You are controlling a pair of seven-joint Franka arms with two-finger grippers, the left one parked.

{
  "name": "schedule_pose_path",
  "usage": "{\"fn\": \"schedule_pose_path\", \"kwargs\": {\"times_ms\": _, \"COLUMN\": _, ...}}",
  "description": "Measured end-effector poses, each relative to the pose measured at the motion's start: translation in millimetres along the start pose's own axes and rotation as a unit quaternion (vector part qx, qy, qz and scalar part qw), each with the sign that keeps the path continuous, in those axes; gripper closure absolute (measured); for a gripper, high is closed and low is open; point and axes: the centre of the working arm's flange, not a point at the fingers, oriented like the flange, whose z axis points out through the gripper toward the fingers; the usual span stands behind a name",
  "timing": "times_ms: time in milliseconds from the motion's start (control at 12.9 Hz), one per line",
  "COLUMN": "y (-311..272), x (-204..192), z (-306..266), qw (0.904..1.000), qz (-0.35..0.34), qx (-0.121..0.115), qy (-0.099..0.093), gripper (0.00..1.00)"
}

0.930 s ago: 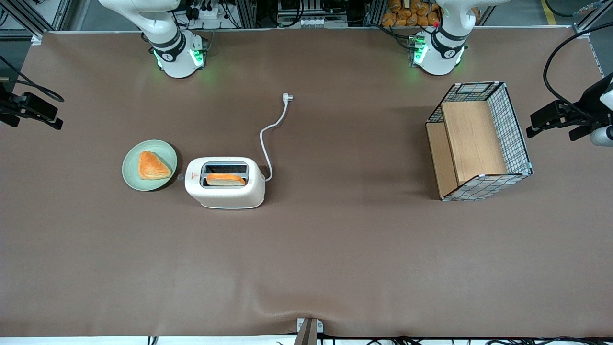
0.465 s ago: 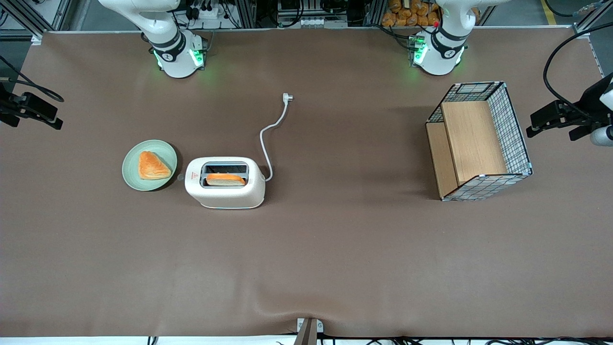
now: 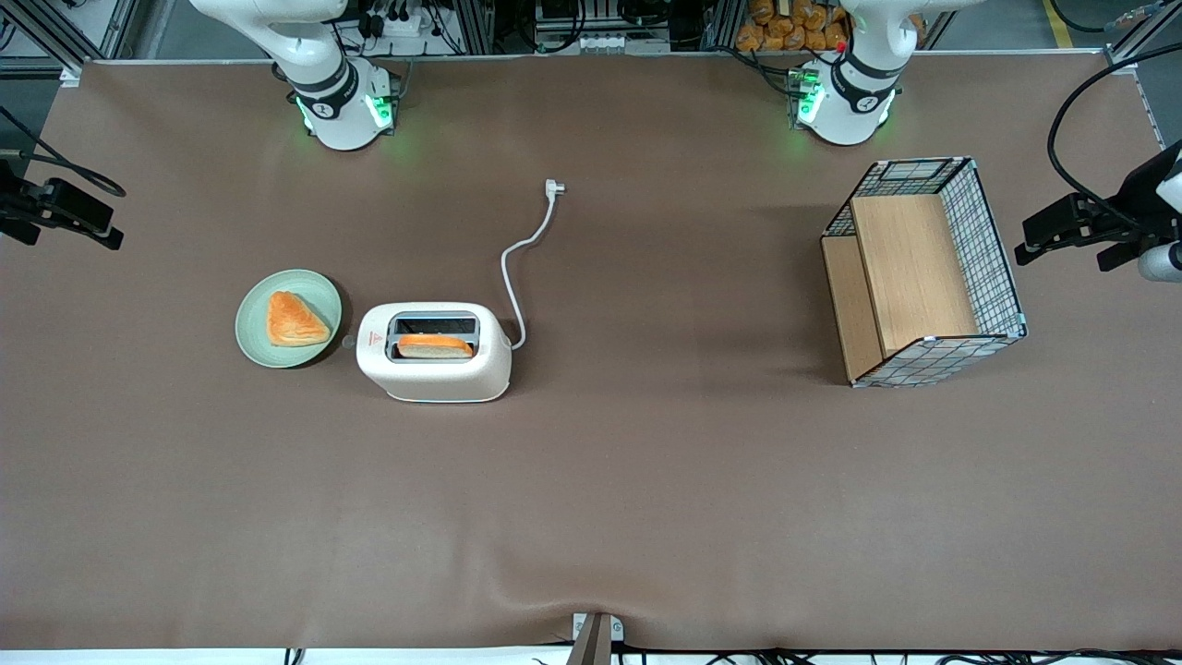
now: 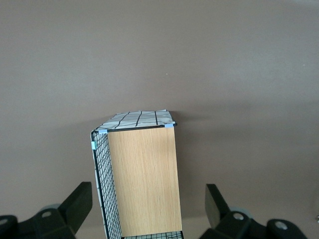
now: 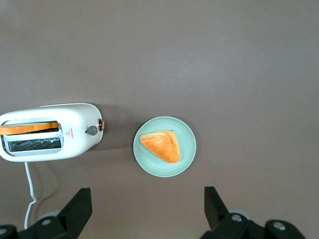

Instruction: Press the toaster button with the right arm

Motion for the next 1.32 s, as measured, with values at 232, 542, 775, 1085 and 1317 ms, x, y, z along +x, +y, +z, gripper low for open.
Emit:
{"fn": "schedule_pose_path", "kwargs": {"times_ms": 232, "y": -1, "x": 1, "z": 2, "qw": 1.0000, "qz": -0.001, "qx": 0.000, "qy": -0.002, "gripper": 0.00}}
{"fn": "schedule_pose_path", "kwargs": {"times_ms": 542, "y": -10, "x": 5, "z": 15, "qw": 0.9997, "qz": -0.010, "qx": -0.001, "qy": -0.021, "gripper": 0.00}}
{"fn": "schedule_pose_path", "kwargs": {"times_ms": 775, "y": -17, "x": 4, "z": 24, "qw": 0.9989, "qz": -0.016, "qx": -0.001, "qy": -0.044, "gripper": 0.00}}
{"fn": "schedule_pose_path", "kwargs": {"times_ms": 1085, "y": -24, "x": 1, "z": 43, "qw": 0.9959, "qz": -0.018, "qx": 0.031, "qy": -0.083, "gripper": 0.22}}
{"fn": "schedule_pose_path", "kwargs": {"times_ms": 1317, "y": -29, "x": -4, "z": 59, "qw": 0.9922, "qz": -0.020, "qx": 0.047, "qy": -0.113, "gripper": 0.58}}
